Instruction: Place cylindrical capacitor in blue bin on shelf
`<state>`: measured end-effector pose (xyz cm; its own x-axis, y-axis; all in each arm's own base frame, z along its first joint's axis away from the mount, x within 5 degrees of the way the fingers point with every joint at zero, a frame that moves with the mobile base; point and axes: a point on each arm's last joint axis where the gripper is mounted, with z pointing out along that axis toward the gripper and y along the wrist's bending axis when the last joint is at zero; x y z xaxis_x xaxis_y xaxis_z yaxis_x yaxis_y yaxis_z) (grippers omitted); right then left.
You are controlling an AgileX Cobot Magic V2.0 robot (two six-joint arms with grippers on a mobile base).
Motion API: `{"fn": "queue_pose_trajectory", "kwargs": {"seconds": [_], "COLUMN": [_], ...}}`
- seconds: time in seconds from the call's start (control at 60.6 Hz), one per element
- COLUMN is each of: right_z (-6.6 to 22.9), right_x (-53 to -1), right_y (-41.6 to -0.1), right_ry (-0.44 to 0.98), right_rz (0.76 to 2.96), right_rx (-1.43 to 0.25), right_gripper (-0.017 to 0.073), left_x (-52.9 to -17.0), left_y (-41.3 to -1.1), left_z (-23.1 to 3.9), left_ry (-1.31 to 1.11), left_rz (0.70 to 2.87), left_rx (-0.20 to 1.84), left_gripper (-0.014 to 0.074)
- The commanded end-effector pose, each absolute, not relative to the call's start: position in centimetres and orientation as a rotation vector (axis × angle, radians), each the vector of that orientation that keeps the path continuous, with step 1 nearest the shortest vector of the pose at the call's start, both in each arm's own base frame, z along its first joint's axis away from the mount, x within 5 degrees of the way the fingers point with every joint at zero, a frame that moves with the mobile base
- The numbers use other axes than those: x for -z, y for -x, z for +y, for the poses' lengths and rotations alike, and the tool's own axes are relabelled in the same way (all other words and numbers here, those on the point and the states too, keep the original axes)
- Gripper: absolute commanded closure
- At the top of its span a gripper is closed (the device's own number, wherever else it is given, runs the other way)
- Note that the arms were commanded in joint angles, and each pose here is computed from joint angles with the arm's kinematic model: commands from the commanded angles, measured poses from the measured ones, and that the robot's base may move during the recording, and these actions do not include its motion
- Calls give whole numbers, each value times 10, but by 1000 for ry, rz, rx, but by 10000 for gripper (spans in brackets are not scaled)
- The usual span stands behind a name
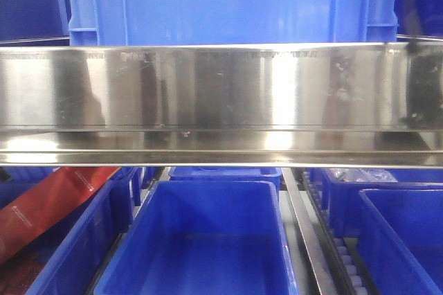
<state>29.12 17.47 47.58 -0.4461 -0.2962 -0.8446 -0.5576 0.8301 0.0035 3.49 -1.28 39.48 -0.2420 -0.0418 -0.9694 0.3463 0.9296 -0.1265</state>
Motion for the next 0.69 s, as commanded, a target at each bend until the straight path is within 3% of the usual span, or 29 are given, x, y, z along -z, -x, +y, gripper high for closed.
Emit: {"fn": "queue_pose_trajectory", "kwargs": {"seconds": [0.0,0.297,0.677], "right_z": [157,116,71], "right_x": [-488,-456,-366], "right_y": [-270,-208,-127], "right_ry": [613,518,493], "right_rz": [2011,1903,1770], "right_rx": [-315,-299,-326], "right_gripper": [582,711,711], "left_x": [-395,-395,-396], "left_y": [-34,-35,-36], "left_z": [-13,-10,-7], "left_ry": [-219,-223,-228], "left_rz": [1775,1770,1754], "left_rx": [377,329,276], "left_gripper": [684,684,684]}}
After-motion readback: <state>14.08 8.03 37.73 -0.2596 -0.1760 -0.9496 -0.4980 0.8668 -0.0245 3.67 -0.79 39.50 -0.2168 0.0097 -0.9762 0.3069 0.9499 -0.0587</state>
